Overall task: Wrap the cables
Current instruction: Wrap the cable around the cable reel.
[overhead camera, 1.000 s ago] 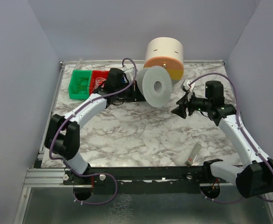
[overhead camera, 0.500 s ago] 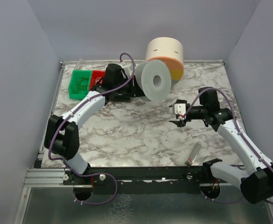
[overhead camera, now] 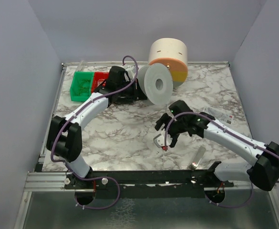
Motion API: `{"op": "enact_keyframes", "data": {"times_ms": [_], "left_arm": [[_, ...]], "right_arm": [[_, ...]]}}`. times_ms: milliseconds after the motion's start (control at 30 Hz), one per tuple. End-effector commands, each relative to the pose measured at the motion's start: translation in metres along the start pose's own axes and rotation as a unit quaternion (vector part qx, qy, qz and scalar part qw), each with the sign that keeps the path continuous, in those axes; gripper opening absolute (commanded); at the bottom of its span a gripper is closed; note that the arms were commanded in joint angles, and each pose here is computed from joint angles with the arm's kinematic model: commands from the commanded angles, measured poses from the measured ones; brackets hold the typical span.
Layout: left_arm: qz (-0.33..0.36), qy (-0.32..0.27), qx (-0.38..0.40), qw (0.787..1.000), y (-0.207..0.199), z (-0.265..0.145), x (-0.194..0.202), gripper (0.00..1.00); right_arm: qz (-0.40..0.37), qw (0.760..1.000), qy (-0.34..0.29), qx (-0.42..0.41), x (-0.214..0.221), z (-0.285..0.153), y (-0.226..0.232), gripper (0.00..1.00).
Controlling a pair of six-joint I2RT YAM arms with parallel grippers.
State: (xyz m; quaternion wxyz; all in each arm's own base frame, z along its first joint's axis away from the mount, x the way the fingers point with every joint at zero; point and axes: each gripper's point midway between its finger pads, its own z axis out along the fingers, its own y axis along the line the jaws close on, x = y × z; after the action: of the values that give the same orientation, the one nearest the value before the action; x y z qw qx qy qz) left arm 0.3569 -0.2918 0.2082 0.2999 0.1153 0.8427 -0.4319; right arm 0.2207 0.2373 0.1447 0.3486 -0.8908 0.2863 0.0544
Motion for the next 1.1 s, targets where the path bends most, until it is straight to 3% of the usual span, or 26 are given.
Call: {"op": "enact_keyframes", "data": {"times_ms": [0,200,467,700,833,967,1067], "left_arm": [[0.026,-0.036,0.013,0.999,-0.011,-0.003,-0.025,0.0],[0.027,-0.035,0.014,0.999,-0.01,-0.004,-0.023,0.0],[0.028,-0.033,0.013,0.999,-0.009,-0.003,-0.021,0.0],[0.03,-0.035,0.015,0.999,-0.011,-0.006,-0.021,0.0],[0.033,-0.037,0.015,0.999,-0.012,-0.008,-0.021,0.0],[0.034,-0.038,0.014,0.999,-0.011,-0.009,-0.021,0.0],[0.04,-0.035,0.016,0.998,-0.011,-0.01,-0.019,0.0]], "right_arm": [[-0.011,0.993,0.111,0.024,0.023,0.016,-0.025,0.76],[-0.036,0.976,0.216,-0.004,0.046,0.031,-0.024,0.69],[-0.048,0.965,0.255,-0.035,0.05,0.037,-0.022,0.64],[-0.041,0.953,0.299,-0.033,0.066,0.043,-0.024,0.53],[-0.031,0.951,0.303,-0.046,0.067,0.043,-0.021,0.38],[-0.003,0.951,0.307,-0.045,0.067,0.041,-0.021,0.03],[0.062,0.964,0.257,-0.031,0.046,0.038,-0.026,0.0]]}}
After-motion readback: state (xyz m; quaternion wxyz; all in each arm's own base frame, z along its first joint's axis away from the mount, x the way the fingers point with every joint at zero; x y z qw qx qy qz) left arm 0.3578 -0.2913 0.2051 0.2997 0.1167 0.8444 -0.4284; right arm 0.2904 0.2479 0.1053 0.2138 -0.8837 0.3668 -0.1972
